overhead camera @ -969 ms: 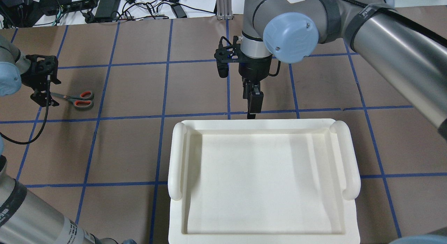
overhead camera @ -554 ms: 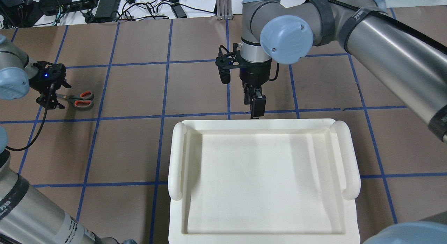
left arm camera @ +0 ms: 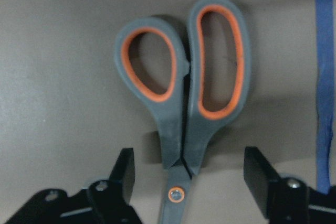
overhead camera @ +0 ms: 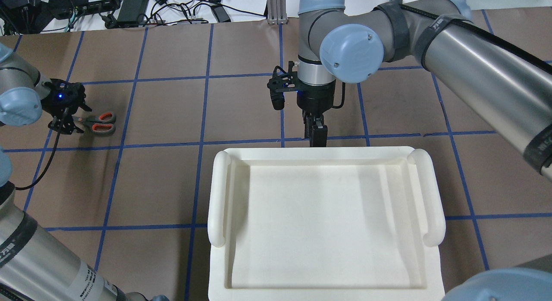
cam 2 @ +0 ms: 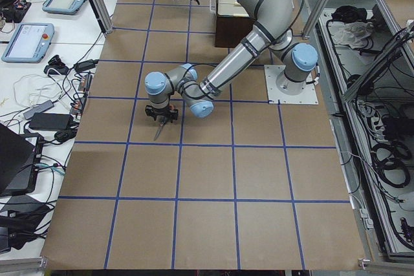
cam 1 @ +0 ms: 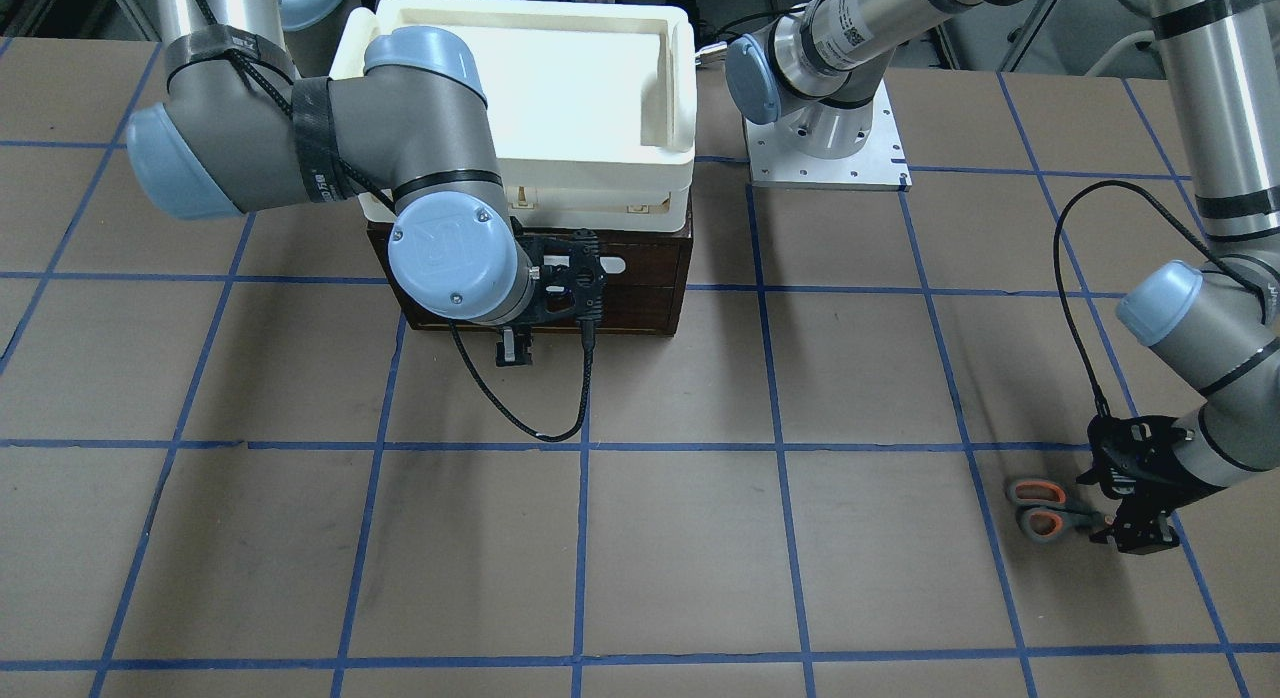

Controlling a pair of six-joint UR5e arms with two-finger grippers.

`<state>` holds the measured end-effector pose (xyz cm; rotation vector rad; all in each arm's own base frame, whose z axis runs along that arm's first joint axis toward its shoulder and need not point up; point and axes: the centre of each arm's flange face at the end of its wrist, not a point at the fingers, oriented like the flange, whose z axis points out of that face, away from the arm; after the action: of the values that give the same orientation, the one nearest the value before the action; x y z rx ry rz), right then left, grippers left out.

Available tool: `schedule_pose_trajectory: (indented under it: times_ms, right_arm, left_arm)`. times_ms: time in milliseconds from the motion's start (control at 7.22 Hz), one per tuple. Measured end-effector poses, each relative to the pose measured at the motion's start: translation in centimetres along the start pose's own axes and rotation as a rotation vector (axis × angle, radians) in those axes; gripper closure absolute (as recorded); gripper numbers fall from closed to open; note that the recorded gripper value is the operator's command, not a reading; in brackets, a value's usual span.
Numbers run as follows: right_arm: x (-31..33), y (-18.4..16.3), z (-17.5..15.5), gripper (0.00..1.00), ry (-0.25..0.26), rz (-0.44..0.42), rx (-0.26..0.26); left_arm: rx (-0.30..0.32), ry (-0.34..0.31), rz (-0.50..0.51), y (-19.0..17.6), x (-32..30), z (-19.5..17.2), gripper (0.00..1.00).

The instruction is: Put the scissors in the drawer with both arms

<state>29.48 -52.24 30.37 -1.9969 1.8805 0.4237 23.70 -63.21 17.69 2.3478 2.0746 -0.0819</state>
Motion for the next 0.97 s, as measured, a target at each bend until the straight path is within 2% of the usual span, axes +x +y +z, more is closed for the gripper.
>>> schedule_pose_trajectory:
  times_ms: [138,277,554,831,969]
  right_arm:
    - [-0.04,0.12,0.69,0.12,-0.01,0.007,-0.003]
    - [-0.04,0.16,1.05,0.12,-0.014,0.01,-0.005]
    - [-0.02,0.13,1.32,0.22,-0.018,0.013,-0.005]
    - [0.02,0.1,1.34,0.37,-0.015,0.016,-0.003]
    - [0.06,0.1,1.36,0.39,-0.014,0.028,-0.003]
  left_arm:
    - [0.001,0.002,0.003,-0.02,0.05,0.15,0.43]
    - [0.002,0.003,0.004,-0.03,0.06,0.23,0.75]
    - [0.009,0.001,0.005,-0.1,0.05,0.35,0.82]
    - [0.019,-0.006,0.008,-0.21,0.0,0.39,0.92]
    - [0.021,-0.007,0.008,-0.23,0.0,0.41,0.97]
